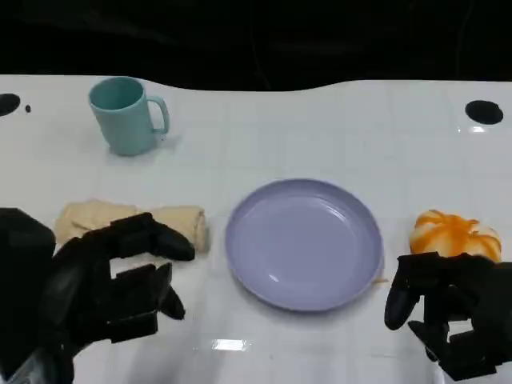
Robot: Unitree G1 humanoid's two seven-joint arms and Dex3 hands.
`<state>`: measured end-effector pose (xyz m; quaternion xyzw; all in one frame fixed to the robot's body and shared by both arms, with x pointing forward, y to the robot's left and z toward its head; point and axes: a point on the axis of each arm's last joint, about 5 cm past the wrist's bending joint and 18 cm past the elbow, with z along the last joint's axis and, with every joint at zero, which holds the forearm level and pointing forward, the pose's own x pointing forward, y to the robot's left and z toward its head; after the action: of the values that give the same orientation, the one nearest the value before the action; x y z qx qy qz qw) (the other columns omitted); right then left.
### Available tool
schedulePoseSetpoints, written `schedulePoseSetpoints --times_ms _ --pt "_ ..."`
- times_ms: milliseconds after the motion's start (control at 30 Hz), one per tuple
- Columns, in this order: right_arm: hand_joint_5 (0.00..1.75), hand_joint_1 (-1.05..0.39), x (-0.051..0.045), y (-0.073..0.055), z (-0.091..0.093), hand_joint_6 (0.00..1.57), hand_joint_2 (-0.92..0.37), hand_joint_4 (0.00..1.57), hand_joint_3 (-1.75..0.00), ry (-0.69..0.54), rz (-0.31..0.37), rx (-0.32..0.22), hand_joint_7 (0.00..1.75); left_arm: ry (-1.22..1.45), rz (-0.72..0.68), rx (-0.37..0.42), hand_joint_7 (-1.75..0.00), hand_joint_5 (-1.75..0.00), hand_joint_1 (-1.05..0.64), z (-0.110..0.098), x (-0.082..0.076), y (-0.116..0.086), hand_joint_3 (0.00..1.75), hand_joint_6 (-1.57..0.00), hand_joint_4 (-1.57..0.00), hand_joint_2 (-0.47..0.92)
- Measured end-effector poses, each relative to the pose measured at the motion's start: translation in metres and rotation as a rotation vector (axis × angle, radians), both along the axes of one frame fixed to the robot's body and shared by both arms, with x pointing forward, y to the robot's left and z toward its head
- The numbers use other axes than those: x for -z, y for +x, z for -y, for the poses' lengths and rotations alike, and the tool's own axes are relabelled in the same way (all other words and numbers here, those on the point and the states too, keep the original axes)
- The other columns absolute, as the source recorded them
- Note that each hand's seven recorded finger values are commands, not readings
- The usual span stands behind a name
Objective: Grasp the towel on the left side of the plate with the left hand and place it into the plate.
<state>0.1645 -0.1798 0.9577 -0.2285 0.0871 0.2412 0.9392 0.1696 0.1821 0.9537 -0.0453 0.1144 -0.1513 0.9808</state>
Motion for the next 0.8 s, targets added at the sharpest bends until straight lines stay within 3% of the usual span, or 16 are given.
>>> schedulePoseSetpoints --times_ms 100,133,233,333,533,800 --pt "1.74 0.03 -0.0003 0.0 0.0 0.67 -0.62 0.68 -1.02 0.001 -0.002 0.002 1.47 0.085 0.095 -0.004 -0.52 -1.01 -0.2 0.0 0.001 0.002 0.67 -0.55 -0.51 0.71" --pt "1.74 0.03 -0.0004 0.0 0.0 0.67 -0.62 0.68 -1.02 0.001 -0.001 0.002 1.47 0.133 0.137 0.008 -0.4 -0.92 -0.22 -0.001 0.0 0.003 0.46 -0.55 -0.5 0.81" --pt "1.75 0.03 -0.0004 0.0 0.0 0.67 -0.61 0.69 -1.02 0.001 -0.001 0.001 1.47 0.274 0.261 0.055 -0.23 -0.81 -0.31 -0.006 -0.002 0.009 0.22 -0.51 -0.44 0.91" --pt "1.75 0.03 0.0 0.001 0.0 0.67 -0.61 0.7 -1.02 0.002 0.008 -0.004 1.47 0.435 0.346 0.098 -0.13 -0.71 -0.37 -0.01 -0.006 0.016 0.13 -0.41 -0.32 0.92" --pt "1.74 0.02 -0.0004 0.001 -0.001 0.68 -0.61 0.7 -1.02 0.003 0.007 -0.005 1.47 0.807 0.512 0.169 -0.02 -0.52 -0.5 -0.013 -0.02 0.033 0.03 -0.32 -0.27 0.92" --pt "1.74 0.03 -0.0009 0.001 -0.001 0.67 -0.61 0.69 -1.01 -0.001 0.004 0.002 1.47 1.219 0.615 0.23 -0.01 -0.46 -0.6 -0.002 -0.022 0.054 0.0 -0.31 -0.21 0.89"
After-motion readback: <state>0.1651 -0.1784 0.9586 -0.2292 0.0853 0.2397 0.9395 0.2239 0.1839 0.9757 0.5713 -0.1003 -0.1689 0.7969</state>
